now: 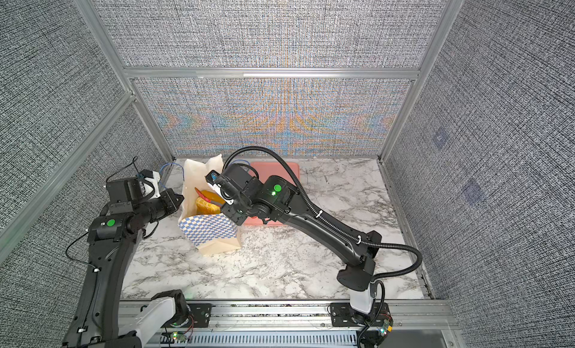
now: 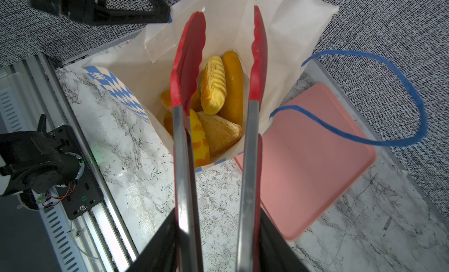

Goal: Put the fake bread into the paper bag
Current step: 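Lower the flat yellow bread into the bag and open the tongs, then raise the open tongs out of the bag while the left gripper releases the bag rim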

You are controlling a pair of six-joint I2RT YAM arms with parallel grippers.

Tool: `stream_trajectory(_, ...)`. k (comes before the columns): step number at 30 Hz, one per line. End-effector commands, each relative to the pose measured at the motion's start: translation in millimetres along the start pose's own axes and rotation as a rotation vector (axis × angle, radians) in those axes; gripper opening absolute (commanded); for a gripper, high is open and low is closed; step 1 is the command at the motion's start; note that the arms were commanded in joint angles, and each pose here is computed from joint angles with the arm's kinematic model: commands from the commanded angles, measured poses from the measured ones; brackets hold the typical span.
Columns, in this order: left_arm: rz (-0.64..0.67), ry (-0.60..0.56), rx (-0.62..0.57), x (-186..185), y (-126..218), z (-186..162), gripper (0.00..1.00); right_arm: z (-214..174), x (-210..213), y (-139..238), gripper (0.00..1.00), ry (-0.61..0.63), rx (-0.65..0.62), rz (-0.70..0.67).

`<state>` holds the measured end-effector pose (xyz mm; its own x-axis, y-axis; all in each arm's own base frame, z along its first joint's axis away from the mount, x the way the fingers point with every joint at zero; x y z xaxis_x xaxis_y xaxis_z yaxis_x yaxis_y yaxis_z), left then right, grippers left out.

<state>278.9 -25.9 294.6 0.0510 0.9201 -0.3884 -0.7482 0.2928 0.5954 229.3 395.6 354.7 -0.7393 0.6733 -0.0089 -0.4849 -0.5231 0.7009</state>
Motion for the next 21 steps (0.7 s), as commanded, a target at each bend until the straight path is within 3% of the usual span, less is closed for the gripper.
stream_trajectory(1,0.004,-0.013,-0.009,0,2,2,0.0,15,-4,11,0.48,-0.013,-0.074,-0.016)
stream_trajectory(21,-0.003,-0.018,-0.02,-3,5,8,0.0,36,-46,66,0.48,-0.12,-0.293,-0.166)
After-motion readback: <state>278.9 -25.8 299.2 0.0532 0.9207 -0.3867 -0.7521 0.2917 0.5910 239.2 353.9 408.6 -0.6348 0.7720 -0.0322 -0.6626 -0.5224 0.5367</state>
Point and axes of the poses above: each gripper's point midway between its finger pads, its own y axis back along the fingers, its own x axis along the line the jaws close on, z = x × y, the point moved 2 cm from there along y, back along the fingers, and after that the axes turned 11 degrees about -y, right-handed, at the moved point
